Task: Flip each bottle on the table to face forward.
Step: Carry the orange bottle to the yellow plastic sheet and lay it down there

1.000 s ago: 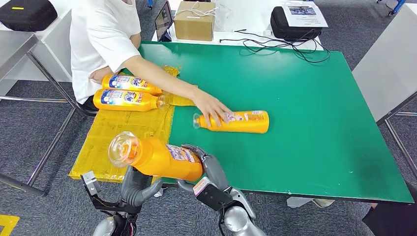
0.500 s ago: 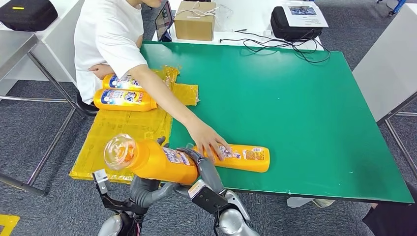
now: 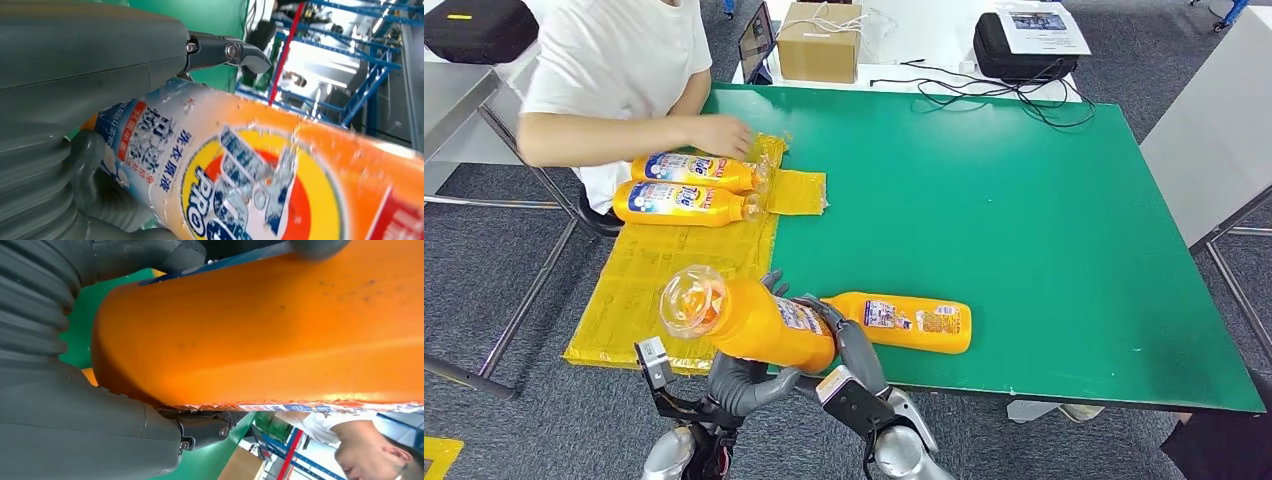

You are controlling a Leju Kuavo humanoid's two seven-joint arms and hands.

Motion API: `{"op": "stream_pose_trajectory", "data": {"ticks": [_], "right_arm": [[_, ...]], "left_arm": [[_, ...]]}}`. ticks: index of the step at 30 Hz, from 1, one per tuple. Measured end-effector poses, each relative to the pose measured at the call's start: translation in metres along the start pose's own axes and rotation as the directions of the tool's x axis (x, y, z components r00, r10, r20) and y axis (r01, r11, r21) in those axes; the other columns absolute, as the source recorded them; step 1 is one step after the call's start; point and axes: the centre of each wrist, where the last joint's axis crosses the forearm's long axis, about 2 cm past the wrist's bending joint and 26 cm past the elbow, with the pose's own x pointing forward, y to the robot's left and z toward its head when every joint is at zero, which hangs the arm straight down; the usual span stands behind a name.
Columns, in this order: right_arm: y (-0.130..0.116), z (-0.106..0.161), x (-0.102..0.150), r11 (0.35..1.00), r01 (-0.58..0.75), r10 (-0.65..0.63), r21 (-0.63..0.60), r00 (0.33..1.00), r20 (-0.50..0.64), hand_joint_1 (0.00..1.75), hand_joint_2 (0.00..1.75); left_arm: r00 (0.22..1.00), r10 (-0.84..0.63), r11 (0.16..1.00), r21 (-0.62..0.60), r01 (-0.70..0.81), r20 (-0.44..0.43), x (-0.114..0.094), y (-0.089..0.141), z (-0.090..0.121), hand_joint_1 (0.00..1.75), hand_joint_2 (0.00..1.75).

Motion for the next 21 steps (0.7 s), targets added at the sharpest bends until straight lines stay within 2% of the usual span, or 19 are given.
{"op": "stream_pose_trajectory", "data": {"ticks": [6, 21], "right_arm": [[0.0016, 0.0022, -0.002, 1.0, 0.0, 0.0, -0.004, 1.0, -0.029, 1.75, 1.75], [0.0038, 0.0081, -0.008, 0.999, -0.041, 0.041, 0.001, 0.996, -0.074, 1.75, 1.75]], "left_arm": [[0.996, -0.084, 0.996, 0.005, 0.084, 0.015, 0.0015, -0.0031, -0.0013, 0.0, 1.75], [0.999, -0.038, 0.999, -0.004, 0.038, 0.014, 0.0025, -0.0058, -0.0007, 0.0, 1.75]]}}
